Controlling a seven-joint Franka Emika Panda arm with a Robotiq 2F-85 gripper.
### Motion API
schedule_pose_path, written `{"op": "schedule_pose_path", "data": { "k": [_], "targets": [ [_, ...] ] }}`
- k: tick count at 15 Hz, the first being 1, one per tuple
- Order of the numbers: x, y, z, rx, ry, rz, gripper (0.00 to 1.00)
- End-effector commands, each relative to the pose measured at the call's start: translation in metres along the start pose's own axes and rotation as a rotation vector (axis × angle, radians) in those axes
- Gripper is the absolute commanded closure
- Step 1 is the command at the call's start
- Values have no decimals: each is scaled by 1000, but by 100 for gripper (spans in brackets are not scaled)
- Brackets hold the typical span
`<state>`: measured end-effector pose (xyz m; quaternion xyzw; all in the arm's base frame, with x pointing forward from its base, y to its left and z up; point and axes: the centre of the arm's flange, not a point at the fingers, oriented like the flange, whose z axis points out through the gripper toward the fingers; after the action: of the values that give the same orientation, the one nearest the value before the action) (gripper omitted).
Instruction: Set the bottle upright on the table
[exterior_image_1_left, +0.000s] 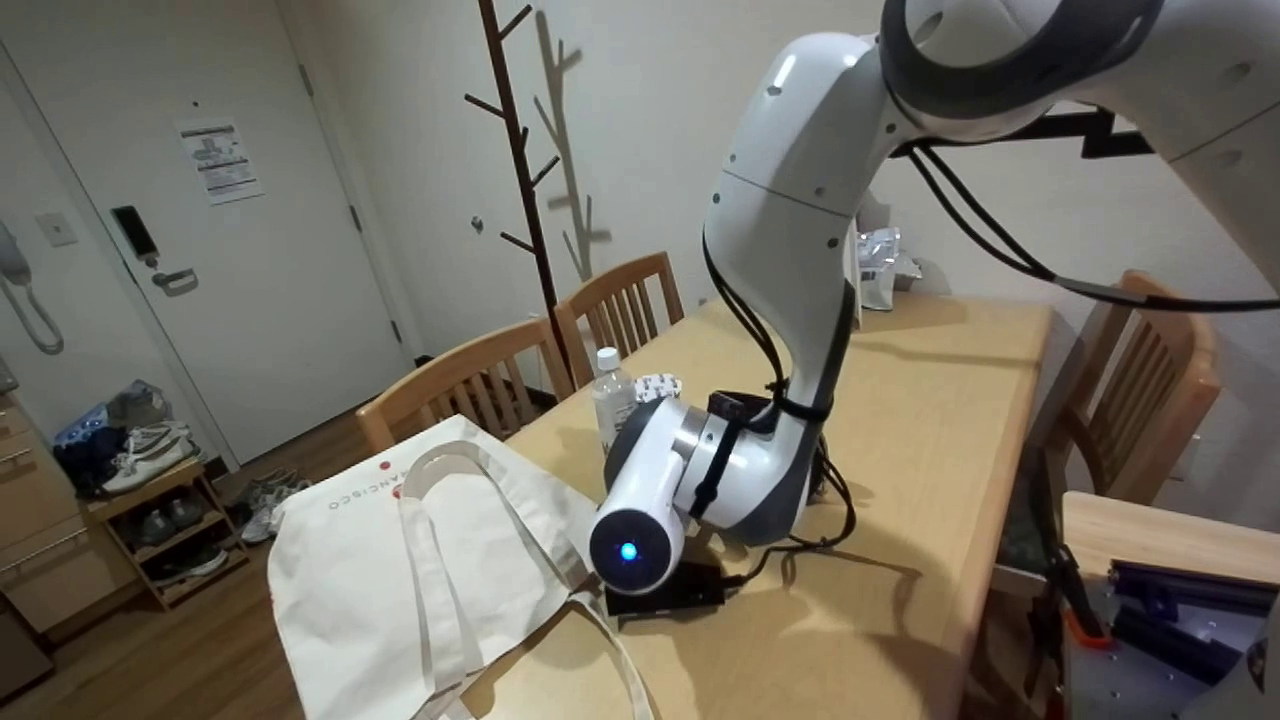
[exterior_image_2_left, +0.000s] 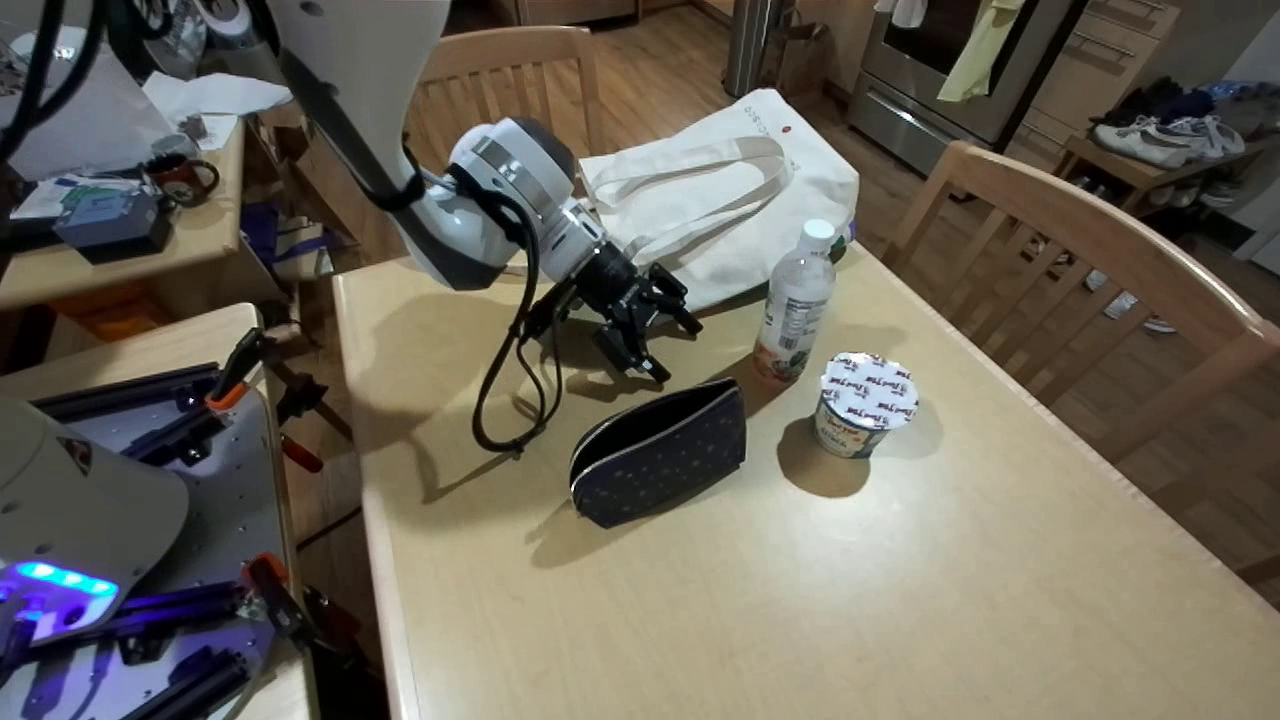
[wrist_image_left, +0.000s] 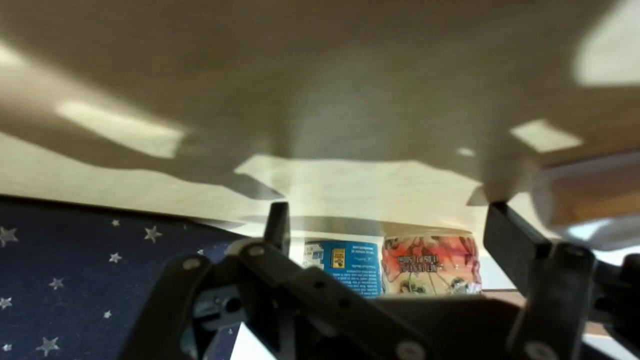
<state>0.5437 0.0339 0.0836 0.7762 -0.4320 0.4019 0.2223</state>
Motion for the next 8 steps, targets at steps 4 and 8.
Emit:
{"op": "schedule_pose_path", "data": {
  "k": [4,8],
  "targets": [
    [37,22,-38,42,-336,-57,0],
    [65,26,-66,96,-579,-72,0]
  ]
}}
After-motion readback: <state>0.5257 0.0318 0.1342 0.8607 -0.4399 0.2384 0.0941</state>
